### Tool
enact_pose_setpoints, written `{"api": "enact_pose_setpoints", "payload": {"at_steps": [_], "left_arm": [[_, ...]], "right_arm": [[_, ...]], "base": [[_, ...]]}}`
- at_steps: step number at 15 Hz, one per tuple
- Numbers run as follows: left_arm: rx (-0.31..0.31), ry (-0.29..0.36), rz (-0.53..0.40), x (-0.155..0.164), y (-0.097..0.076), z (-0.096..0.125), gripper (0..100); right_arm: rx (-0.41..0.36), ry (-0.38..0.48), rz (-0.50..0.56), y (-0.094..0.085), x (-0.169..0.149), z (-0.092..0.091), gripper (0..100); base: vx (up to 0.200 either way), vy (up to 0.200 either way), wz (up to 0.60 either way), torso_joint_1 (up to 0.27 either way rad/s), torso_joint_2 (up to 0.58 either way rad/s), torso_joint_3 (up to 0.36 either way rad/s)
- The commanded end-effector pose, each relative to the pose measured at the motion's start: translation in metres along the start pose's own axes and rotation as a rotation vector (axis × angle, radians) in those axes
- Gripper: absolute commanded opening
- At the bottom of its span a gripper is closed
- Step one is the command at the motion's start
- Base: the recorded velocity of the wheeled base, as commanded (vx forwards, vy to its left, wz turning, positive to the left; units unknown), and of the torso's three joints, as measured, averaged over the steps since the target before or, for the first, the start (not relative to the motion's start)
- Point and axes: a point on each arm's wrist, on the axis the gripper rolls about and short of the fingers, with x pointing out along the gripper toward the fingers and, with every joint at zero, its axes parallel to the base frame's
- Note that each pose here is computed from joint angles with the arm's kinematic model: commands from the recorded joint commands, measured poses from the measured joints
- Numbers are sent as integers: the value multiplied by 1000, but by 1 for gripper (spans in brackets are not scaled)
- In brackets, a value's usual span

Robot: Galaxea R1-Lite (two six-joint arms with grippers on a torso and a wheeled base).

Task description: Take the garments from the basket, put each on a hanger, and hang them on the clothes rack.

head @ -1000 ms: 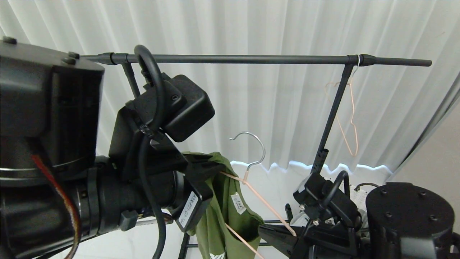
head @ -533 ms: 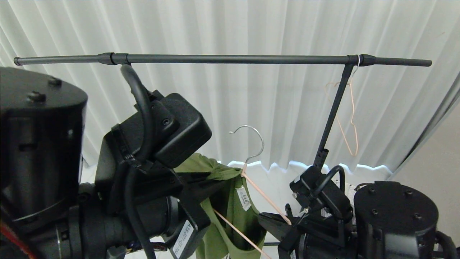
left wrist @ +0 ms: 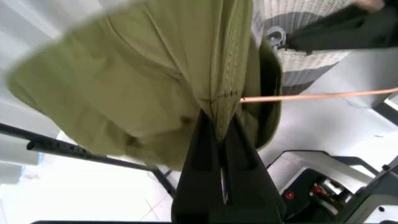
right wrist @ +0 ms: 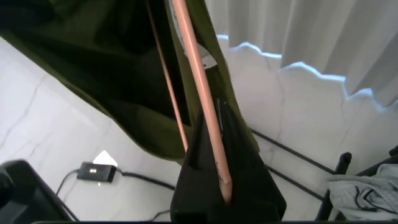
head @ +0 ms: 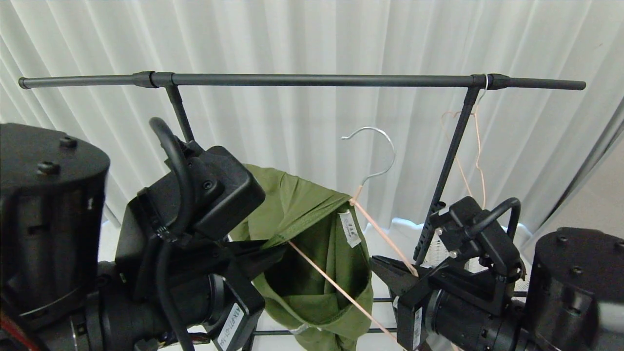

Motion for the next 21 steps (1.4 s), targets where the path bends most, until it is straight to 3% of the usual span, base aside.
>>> {"api": "enact_pose_setpoints", "payload": {"at_steps": [1,4,5,8,12,17,19,21], "left_arm": [[7,6,-2,3,-2,-2,0],[17,21,-8,4,-4,-7,0],[17,22,-9,5,-4,-8,100],[19,26,-9,5,-4,-9,100],[15,49,-5,-5,-3,-27,100],[-39,64,95,-13,18,-40,100],[-56,13,145,-15,30,-36,100],[-30,-14,123,-15,37,-35,100]], "right_arm": [[11,-34,-2,0,-6,7,0],[19,-62,-12,-1,-10,13,0],[20,-68,-13,-1,-11,14,0],[0,-82,-11,-1,-13,17,0],[-13,-134,-1,0,-14,21,0],[-35,-191,9,0,-19,29,0],[-80,-235,13,-3,-28,29,0],[-130,-249,22,-8,-41,21,0]], "base": [[0,0,0,0,0,0],[0,0,0,0,0,0],[0,0,0,0,0,0],[0,0,0,0,0,0],[0,0,0,0,0,0],[0,0,0,0,0,0],[0,0,0,0,0,0],[0,0,0,0,0,0]]}}
